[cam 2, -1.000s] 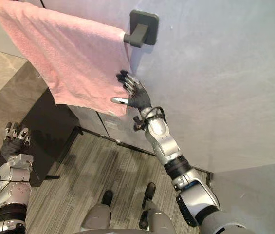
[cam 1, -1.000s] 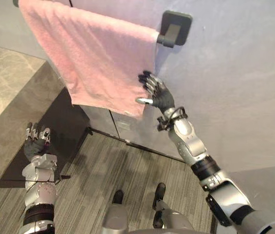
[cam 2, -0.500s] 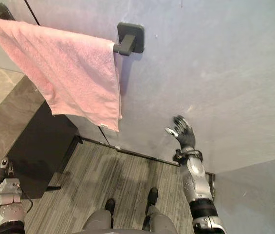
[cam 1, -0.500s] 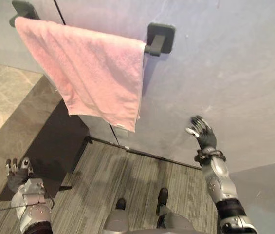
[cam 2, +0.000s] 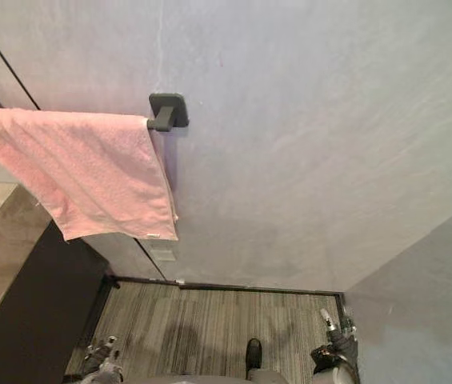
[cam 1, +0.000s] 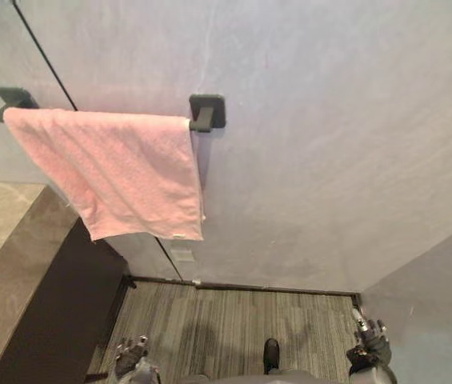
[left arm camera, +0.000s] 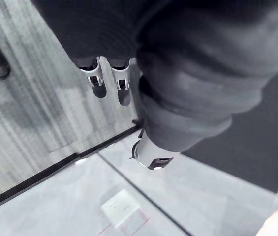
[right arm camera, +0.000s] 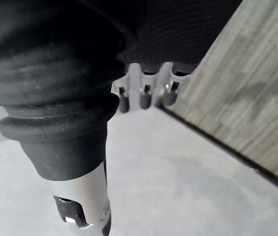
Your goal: Organize washtable
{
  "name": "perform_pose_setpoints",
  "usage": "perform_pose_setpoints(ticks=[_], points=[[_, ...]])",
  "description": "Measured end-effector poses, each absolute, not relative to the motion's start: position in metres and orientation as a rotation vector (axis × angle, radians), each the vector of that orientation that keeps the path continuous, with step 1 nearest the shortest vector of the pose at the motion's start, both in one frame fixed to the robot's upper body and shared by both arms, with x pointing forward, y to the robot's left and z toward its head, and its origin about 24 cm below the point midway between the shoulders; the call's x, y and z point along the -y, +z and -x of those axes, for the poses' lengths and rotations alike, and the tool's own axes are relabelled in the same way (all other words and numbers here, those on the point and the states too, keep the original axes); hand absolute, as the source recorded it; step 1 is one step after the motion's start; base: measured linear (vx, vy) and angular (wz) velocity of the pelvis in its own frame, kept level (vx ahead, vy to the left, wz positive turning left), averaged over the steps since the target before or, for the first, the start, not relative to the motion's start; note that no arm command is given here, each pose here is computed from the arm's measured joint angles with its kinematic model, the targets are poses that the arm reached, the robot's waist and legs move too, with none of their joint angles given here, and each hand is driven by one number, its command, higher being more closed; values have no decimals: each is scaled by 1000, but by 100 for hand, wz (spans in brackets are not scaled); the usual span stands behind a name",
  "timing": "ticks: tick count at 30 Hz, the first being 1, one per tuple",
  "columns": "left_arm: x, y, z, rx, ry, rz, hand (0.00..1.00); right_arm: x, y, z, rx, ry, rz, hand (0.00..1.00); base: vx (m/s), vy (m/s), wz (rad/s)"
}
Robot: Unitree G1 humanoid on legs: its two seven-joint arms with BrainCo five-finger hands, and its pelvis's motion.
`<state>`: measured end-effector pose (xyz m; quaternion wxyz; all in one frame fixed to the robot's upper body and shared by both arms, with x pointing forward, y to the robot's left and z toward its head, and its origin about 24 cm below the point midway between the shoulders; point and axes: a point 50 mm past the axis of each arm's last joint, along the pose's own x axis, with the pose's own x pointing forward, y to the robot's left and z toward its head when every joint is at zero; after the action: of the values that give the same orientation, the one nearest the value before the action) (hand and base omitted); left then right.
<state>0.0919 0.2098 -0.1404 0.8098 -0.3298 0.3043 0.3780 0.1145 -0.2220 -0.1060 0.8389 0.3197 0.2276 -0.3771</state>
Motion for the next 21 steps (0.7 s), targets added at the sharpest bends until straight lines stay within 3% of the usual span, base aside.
perform_pose_setpoints(ticks=[7,13,15,21], points=[[-175,-145,-102,-755,582,610,0,192,-111,-128,-537,-628,-677,0,31,35,-32],[-179,-133,-124,-697,468,527,0,162,-106,-153,-536,-459,-695,0,11,49,-24],[-182,-121,-145,-616,430,515,0,155,-101,-165,-511,-401,-729,0,24,89,76],[-200,-115,-147,-581,459,471,0,135,-91,-182,-486,-194,-676,0,1,-171,92]])
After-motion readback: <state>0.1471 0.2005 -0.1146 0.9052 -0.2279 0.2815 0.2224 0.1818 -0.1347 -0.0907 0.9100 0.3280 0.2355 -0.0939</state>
